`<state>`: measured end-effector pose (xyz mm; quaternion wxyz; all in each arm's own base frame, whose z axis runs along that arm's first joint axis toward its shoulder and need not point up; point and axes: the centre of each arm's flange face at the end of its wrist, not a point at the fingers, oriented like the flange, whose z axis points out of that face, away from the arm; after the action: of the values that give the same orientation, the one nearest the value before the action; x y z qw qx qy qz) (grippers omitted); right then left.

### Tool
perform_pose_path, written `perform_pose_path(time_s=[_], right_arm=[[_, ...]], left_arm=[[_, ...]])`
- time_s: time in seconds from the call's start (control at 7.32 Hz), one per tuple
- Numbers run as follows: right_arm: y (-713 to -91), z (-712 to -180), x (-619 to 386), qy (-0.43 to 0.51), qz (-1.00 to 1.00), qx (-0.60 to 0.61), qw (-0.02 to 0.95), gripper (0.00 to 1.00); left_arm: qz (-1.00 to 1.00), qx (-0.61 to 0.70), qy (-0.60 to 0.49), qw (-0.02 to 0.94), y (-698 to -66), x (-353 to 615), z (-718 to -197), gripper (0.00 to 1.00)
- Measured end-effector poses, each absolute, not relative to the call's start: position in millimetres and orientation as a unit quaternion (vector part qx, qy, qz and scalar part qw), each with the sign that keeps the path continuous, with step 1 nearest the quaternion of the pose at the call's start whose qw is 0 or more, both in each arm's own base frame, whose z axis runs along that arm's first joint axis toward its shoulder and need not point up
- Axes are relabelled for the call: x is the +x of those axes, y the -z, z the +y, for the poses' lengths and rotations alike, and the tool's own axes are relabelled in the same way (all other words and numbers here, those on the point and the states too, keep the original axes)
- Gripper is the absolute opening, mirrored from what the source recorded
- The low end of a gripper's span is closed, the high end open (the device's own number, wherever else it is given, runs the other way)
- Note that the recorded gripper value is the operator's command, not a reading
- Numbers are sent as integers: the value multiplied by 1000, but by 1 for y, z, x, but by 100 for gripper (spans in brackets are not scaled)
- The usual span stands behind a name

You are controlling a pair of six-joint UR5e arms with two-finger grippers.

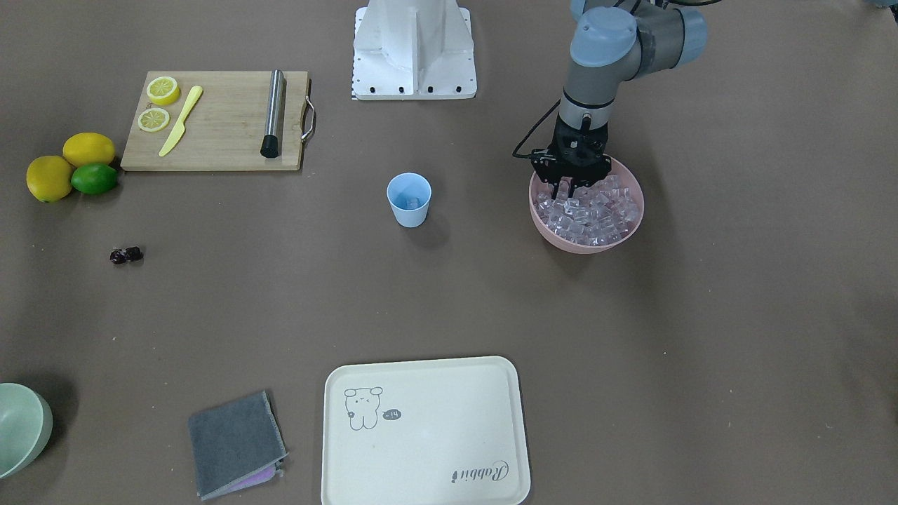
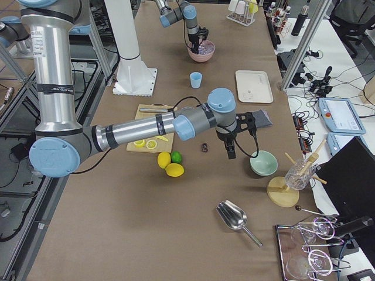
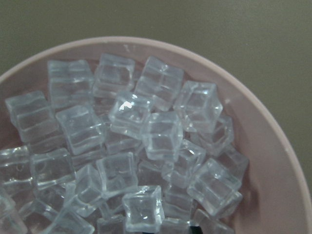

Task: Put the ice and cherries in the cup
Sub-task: 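Carry the ice cube over the light-blue cup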

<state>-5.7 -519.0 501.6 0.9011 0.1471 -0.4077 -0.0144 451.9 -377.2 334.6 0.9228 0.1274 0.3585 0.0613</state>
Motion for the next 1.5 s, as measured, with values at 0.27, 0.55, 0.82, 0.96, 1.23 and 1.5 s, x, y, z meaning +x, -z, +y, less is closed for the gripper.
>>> perform_pose_path(time_s=[0.27, 0.55, 0.82, 0.96, 1.23, 1.5], right_arm=[[-502, -519, -6, 14, -408, 147, 901, 100], [-501, -519, -6, 14, -408, 147, 901, 100], [-501, -519, -6, 14, -408, 147, 901, 100], [-501, -519, -6, 15, -408, 147, 901, 100], [-501, -519, -6, 15, -408, 148, 901, 100], [-500, -519, -6, 15, -408, 149, 901, 100]], left_arm=[[361, 129, -60, 922, -332, 449, -378, 0], [372, 130, -56, 917, -322, 439, -382, 0], [395, 124, -48, 909, -305, 418, -390, 0], [405, 127, -42, 905, -295, 411, -395, 0], [432, 132, -15, 892, -259, 413, -404, 0], [462, 115, 33, 879, -219, 436, -412, 0]])
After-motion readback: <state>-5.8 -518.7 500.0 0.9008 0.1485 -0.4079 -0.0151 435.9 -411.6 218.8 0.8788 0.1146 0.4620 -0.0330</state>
